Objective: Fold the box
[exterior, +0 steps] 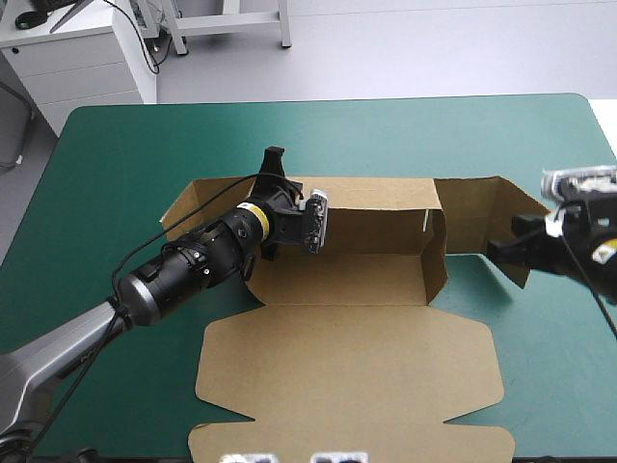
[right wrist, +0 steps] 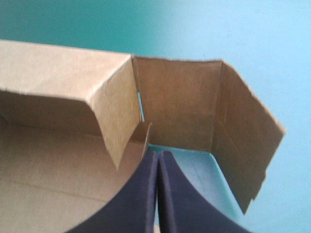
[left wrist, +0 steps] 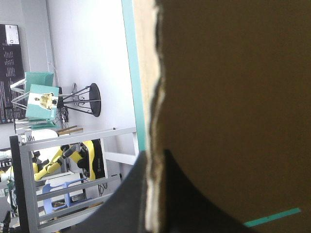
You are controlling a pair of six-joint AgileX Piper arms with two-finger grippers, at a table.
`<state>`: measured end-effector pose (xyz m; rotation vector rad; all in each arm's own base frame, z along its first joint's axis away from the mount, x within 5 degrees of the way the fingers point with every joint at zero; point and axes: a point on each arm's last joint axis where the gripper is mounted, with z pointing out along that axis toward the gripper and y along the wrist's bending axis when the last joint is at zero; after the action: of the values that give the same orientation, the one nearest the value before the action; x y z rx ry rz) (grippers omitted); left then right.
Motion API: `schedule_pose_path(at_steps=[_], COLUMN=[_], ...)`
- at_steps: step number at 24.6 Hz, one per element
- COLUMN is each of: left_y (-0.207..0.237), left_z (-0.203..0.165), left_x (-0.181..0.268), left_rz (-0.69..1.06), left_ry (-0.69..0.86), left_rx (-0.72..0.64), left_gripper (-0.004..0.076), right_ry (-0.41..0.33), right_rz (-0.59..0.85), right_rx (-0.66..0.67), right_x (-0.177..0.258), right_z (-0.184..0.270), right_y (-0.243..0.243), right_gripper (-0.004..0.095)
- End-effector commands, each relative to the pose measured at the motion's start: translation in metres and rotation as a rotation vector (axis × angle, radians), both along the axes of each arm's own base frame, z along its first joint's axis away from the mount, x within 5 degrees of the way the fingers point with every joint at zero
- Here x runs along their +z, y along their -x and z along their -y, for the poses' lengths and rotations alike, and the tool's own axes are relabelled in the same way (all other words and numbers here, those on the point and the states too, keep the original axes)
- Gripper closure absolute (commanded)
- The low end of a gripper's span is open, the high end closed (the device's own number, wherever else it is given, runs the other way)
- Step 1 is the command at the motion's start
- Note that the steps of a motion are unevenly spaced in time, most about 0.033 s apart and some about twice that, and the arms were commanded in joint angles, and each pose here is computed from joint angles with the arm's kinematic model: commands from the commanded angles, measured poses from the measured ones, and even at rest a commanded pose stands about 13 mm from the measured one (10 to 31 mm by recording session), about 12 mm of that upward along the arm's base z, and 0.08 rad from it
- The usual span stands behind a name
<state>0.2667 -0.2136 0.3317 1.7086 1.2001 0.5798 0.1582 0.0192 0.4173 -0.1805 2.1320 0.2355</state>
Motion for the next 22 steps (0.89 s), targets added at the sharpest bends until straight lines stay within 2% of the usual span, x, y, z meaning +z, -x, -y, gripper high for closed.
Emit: schedule_pose_path(at_steps=[1, 8, 11, 15, 18, 22], left_y=[0.007, 0.008, 0.010, 0.010, 0.010, 0.010], left_z=[0.000, 0.002, 0.000, -0.003, -0.003, -0.003], left_x=[0.027, 0.030, 0.023, 0.015, 0.015, 0.015], left_rz=[0.092, 0.110, 0.116, 0.076, 0.068, 0.060], left_ry=[0.071, 0.100, 0.070, 0.047, 0.069, 0.085], left_rx=[-0.044, -0.072, -0.085, -0.045, -0.041, -0.034], left_gripper=[0.0731, 0.0731, 0.0731, 0.0731, 0.0731, 0.0731], right_ry=[-0.033, -0.026, -0.050, -0.071, -0.078, -0.047], right_rz=[0.065, -0.012, -0.107, -0.260, -0.322, -0.375], right_rx=[0.004, 0.038, 0.045, 0.065, 0.065, 0.052], right_x=[0.033, 0.054, 0.054, 0.030, 0.009, -0.011], right_z=[-0.001, -0.001, -0.001, -0.002, -0.004, -0.001], right_y=[-0.034, -0.097, -0.135, -0.178, -0.199, -0.215], right_gripper=[0.0925, 0.0925, 0.0925, 0.0925, 0.0925, 0.0925])
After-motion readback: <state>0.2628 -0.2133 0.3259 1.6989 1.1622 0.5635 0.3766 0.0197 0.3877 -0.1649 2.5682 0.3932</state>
